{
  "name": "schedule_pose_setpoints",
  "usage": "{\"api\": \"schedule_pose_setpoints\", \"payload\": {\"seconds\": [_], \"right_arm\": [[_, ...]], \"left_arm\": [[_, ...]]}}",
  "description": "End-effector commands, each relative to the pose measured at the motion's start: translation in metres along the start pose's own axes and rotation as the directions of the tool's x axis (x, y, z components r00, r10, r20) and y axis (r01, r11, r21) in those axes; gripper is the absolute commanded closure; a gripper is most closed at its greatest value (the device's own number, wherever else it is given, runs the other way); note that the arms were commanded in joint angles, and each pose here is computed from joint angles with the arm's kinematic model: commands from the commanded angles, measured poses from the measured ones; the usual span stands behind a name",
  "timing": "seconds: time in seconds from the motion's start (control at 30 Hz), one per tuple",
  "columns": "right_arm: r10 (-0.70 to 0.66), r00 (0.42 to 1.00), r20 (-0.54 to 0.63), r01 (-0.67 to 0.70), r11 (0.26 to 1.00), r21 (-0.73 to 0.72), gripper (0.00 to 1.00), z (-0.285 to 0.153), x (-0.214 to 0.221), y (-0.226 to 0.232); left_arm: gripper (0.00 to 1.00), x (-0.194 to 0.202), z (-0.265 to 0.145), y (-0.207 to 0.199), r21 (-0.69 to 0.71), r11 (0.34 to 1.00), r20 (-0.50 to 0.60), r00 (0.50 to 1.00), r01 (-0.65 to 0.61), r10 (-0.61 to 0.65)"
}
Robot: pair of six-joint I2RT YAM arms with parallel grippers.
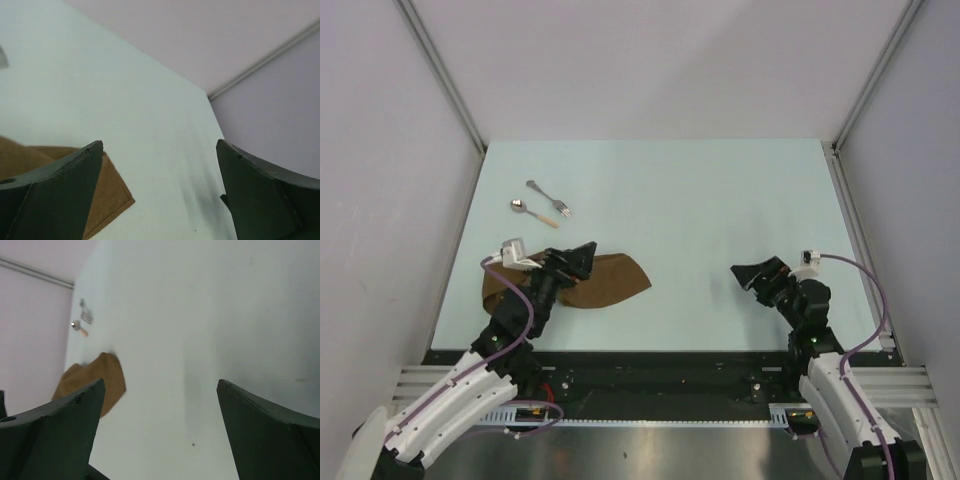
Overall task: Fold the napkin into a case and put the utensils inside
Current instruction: Move the crumpled napkin to the corner of the board.
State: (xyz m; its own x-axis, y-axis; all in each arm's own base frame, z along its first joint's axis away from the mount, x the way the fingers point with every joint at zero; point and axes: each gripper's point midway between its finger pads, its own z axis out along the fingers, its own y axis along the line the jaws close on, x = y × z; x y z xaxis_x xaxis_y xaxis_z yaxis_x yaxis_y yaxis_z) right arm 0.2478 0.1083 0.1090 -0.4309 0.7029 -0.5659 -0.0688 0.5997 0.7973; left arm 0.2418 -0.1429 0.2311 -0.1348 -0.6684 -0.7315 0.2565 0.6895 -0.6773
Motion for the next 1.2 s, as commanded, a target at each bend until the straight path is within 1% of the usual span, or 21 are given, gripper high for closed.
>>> {"api": "schedule_pose_setpoints", "payload": {"seconds": [0.0,0.07,0.13,0.17,0.23,0.3,0.33,0.4,0.43,0.47,0.5,0.53,0.57,0.7,0.83,0.93,1.0,1.03,1.1,1.13,1.17], "right_arm": [[-0.117,0.993,-0.002,0.117,0.990,0.083,0.00,0.006,-0.017,-0.001],[-0.161,0.986,-0.035,0.162,0.987,0.019,0.00,0.015,-0.012,0.013],[-0.184,0.979,-0.089,0.188,0.982,0.035,0.00,0.031,-0.005,0.019],[-0.260,0.956,-0.134,0.262,0.965,-0.002,0.00,0.039,0.008,0.033],[-0.305,0.926,-0.223,0.314,0.949,0.004,0.00,0.066,0.022,0.044],[-0.375,0.875,-0.308,0.374,0.925,-0.062,0.00,0.081,0.048,0.058],[-0.398,0.854,-0.336,0.391,0.916,-0.090,0.00,0.089,0.057,0.066],[-0.487,0.776,-0.400,0.455,0.872,-0.179,0.01,0.115,0.083,0.087],[-0.506,0.739,-0.445,0.481,0.858,-0.177,0.02,0.119,0.093,0.085],[-0.536,0.708,-0.460,0.505,0.840,-0.200,0.02,0.141,0.102,0.094],[-0.580,0.662,-0.475,0.534,0.810,-0.245,0.02,0.145,0.117,0.101],[-0.582,0.632,-0.511,0.549,0.802,-0.235,0.02,0.149,0.127,0.096],[-0.591,0.600,-0.539,0.559,0.792,-0.247,0.02,0.158,0.142,0.091],[-0.652,0.554,-0.518,0.580,0.748,-0.322,0.03,0.196,0.168,0.117],[-0.716,0.479,-0.509,0.625,0.684,-0.374,0.06,0.214,0.200,0.129],[-0.723,0.442,-0.531,0.621,0.674,-0.401,0.18,0.214,0.215,0.127],[-0.701,0.453,-0.550,0.597,0.697,-0.396,0.31,0.211,0.219,0.123],[-0.700,0.470,-0.538,0.573,0.705,-0.417,0.53,0.210,0.218,0.128],[-0.668,0.500,-0.552,0.557,0.735,-0.385,0.77,0.206,0.207,0.122],[-0.665,0.545,-0.510,0.553,0.743,-0.377,0.96,0.206,0.188,0.134],[-0.625,0.566,-0.538,0.554,0.771,-0.313,1.00,0.200,0.175,0.109]], "left_arm": [[0.00,-0.003,-0.017,0.037,-0.286,0.953,-0.037,0.993,0.096,-0.111],[0.00,-0.002,-0.019,0.036,-0.260,0.966,-0.075,0.996,0.017,-0.037],[0.00,-0.005,-0.023,0.039,-0.270,0.962,-0.092,0.996,-0.038,0.014],[0.00,-0.007,-0.025,0.042,-0.291,0.956,-0.092,0.996,-0.038,0.012],[0.00,-0.007,-0.030,0.048,-0.339,0.938,-0.130,0.991,-0.070,0.027],[0.00,-0.016,-0.034,0.052,-0.406,0.912,-0.124,0.992,-0.063,0.013],[0.00,-0.006,-0.042,0.069,-0.481,0.867,-0.197,0.979,-0.133,0.041],[0.00,-0.022,-0.047,0.071,-0.553,0.821,-0.187,0.981,-0.145,0.047],[0.01,-0.016,-0.058,0.087,-0.618,0.752,-0.262,0.962,-0.228,0.076],[0.00,-0.022,-0.063,0.093,-0.655,0.714,-0.262,0.961,-0.248,0.093],[0.00,-0.029,-0.063,0.089,-0.673,0.701,-0.252,0.964,-0.238,0.085],[0.00,-0.027,-0.068,0.095,-0.690,0.666,-0.296,0.950,-0.284,0.099],[0.00,-0.027,-0.069,0.095,-0.692,0.658,-0.308,0.946,-0.298,0.105],[0.00,-0.015,-0.069,0.095,-0.655,0.681,-0.361,0.928,-0.327,0.098],[0.00,-0.002,-0.058,0.088,-0.603,0.741,-0.360,0.930,-0.294,0.076],[0.00,-0.001,-0.053,0.085,-0.583,0.752,-0.379,0.922,-0.308,0.084],[0.00,0.000,-0.049,0.086,-0.580,0.746,-0.395,0.914,-0.327,0.094],[0.00,0.002,-0.048,0.086,-0.576,0.749,-0.407,0.909,-0.329,0.087],[0.01,0.006,-0.042,0.083,-0.552,0.766,-0.420,0.903,-0.331,0.088],[0.02,0.010,-0.038,0.085,-0.546,0.769,-0.431,0.898,-0.334,0.084],[0.03,0.019,-0.036,0.080,-0.505,0.794,-0.468,0.880,-0.339,0.078]]}}
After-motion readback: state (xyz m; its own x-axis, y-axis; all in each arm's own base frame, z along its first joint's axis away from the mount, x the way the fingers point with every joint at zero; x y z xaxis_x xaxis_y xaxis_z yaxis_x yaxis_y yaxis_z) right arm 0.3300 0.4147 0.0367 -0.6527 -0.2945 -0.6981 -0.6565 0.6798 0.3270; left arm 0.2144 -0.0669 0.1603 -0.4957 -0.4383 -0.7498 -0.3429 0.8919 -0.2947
